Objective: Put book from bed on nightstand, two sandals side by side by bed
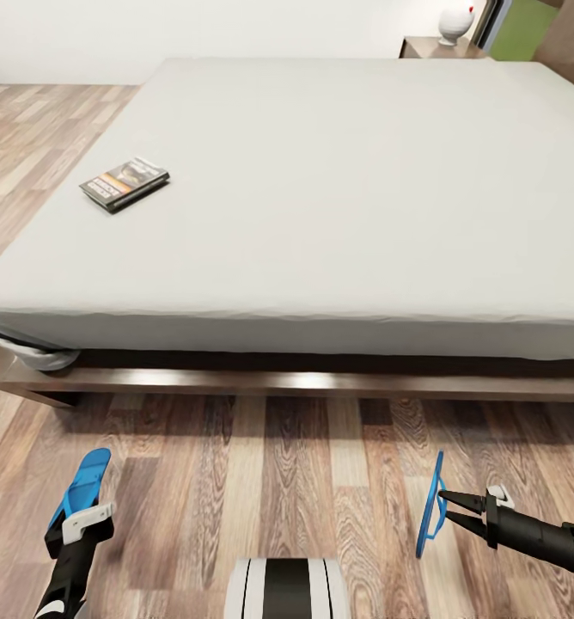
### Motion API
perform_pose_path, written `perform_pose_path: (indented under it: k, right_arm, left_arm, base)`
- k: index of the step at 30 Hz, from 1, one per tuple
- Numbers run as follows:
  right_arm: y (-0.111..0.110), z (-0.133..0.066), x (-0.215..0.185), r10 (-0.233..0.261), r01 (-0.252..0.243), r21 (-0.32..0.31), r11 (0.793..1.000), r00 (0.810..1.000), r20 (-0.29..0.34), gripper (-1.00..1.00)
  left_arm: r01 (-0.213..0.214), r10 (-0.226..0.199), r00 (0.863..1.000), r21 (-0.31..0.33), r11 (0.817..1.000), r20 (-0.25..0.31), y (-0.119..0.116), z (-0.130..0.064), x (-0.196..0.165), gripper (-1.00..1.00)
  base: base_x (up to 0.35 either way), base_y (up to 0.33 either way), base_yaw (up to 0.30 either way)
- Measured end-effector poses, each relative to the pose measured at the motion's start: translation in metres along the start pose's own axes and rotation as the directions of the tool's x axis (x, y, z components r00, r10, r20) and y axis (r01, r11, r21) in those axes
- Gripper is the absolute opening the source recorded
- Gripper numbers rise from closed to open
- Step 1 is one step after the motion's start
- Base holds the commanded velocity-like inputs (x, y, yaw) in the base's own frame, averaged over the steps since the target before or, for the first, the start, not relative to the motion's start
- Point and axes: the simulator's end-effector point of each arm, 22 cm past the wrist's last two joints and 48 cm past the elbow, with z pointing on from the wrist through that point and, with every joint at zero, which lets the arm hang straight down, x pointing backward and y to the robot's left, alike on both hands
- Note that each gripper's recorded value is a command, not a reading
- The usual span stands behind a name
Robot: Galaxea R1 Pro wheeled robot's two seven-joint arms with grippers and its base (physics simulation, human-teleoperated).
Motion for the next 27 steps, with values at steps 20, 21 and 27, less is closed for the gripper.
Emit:
perform_pose_path:
  k: [20,21,27]
  right_arm:
    - [-0.004,0.001,0.001,0.004,-0.004,0.005,1.0,1.0,-0.003,-1.0]
    - [-0.004,0.001,0.001,0.005,-0.005,0.004,1.0,1.0,-0.003,-1.0]
    - [-0.004,0.001,0.001,0.005,-0.005,0.005,1.0,1.0,-0.004,-1.0]
  left_arm:
    - [0.049,-0.046,0.998,-0.071,0.996,0.044,0.02,0.001,-0.009,-1.0]
    - [0.049,-0.046,0.998,-0.071,0.996,0.045,0.02,0.001,-0.009,-1.0]
    - [0.054,-0.051,0.998,-0.065,0.996,0.045,0.015,0.0,-0.008,-1.0]
  base:
    - [0.0,0.0,0.0]
    - [0.0,0.0,0.0]
    - [0.0,0.0,0.0]
